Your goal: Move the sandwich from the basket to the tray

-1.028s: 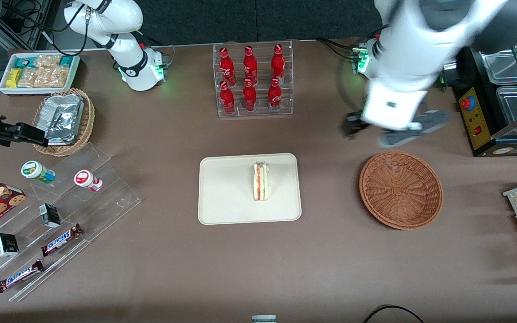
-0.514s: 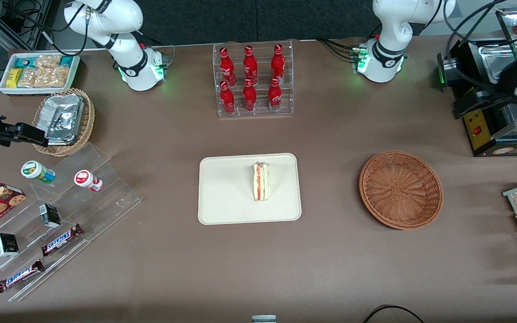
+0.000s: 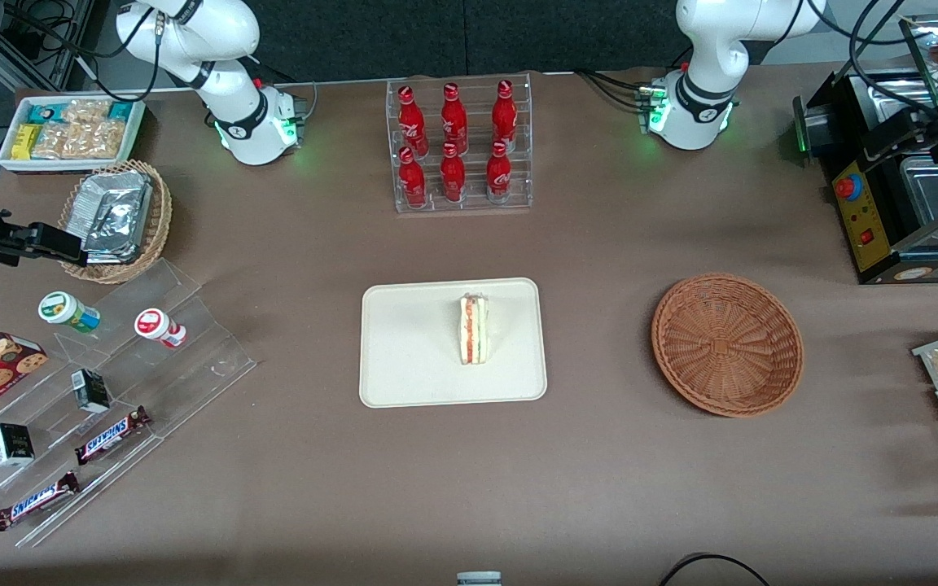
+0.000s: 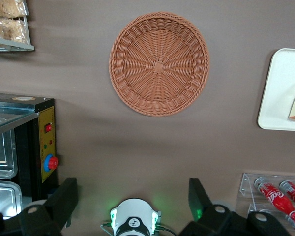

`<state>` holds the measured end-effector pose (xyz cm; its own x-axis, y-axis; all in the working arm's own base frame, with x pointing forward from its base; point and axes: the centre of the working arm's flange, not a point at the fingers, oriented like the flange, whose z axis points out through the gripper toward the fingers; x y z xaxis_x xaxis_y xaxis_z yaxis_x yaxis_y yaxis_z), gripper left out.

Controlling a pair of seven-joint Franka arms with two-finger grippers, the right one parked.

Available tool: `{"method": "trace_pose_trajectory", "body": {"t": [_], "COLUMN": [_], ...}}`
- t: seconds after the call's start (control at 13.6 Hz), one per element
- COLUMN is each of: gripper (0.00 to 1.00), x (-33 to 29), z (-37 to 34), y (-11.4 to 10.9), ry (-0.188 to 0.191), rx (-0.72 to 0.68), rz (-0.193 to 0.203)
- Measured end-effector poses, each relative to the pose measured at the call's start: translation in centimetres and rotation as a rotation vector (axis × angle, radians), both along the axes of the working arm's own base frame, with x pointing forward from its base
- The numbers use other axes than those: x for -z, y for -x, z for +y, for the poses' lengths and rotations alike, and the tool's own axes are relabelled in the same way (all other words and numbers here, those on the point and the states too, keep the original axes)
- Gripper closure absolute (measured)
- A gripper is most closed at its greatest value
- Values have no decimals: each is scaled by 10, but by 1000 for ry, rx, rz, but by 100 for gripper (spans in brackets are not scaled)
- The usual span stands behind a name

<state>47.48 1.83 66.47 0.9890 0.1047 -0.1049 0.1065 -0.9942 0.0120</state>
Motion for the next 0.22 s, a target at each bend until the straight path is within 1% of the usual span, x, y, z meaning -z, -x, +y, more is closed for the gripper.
{"method": "trace_pose_trajectory", "body": {"t": [0.22], "gripper": [0], "x": [4], "z": [-9], "y": [2], "ry": [-2], "rx": [21], "rz": [-3]}}
